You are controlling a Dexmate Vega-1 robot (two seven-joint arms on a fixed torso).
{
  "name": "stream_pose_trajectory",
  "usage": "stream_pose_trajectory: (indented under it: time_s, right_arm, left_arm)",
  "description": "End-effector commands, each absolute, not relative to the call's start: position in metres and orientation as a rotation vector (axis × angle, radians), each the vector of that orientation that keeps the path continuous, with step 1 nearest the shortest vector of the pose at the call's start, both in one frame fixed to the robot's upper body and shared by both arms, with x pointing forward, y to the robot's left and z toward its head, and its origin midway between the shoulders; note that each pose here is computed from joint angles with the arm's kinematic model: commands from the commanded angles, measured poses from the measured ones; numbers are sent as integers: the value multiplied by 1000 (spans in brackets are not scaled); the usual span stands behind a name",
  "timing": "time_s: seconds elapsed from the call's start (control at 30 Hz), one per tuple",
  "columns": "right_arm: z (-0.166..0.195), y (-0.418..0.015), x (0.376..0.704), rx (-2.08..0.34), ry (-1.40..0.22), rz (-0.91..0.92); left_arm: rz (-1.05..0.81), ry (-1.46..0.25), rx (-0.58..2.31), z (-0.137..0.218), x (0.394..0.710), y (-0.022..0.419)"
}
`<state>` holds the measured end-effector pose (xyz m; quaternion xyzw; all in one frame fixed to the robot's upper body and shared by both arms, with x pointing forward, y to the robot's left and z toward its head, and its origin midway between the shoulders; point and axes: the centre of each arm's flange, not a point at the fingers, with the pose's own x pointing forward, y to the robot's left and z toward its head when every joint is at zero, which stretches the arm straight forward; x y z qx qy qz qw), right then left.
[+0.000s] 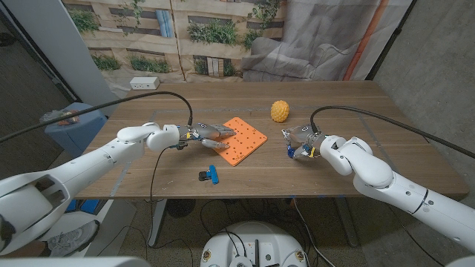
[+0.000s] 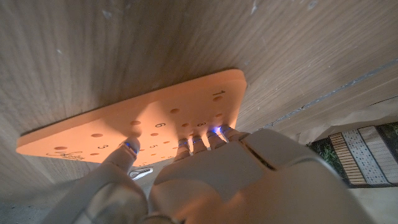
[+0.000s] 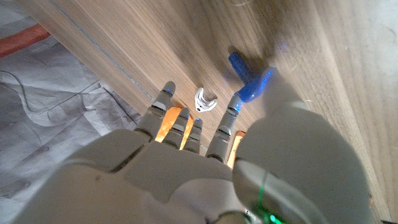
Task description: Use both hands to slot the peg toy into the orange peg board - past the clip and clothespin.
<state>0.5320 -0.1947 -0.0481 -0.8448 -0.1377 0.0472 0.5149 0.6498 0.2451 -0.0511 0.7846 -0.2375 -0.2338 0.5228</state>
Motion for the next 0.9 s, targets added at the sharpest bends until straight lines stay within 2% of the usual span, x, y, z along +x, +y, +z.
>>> stream_pose_trajectory:
  time_s: [0.03,0.9]
  right_arm:
    - [-49,-195,534,-2021,-342,104]
    - [-44,-197,533,-1978,-378,70]
  left_arm:
    - [-572,-555,1886,-53,651,244]
    - [-579,-559,1892,-51,655,243]
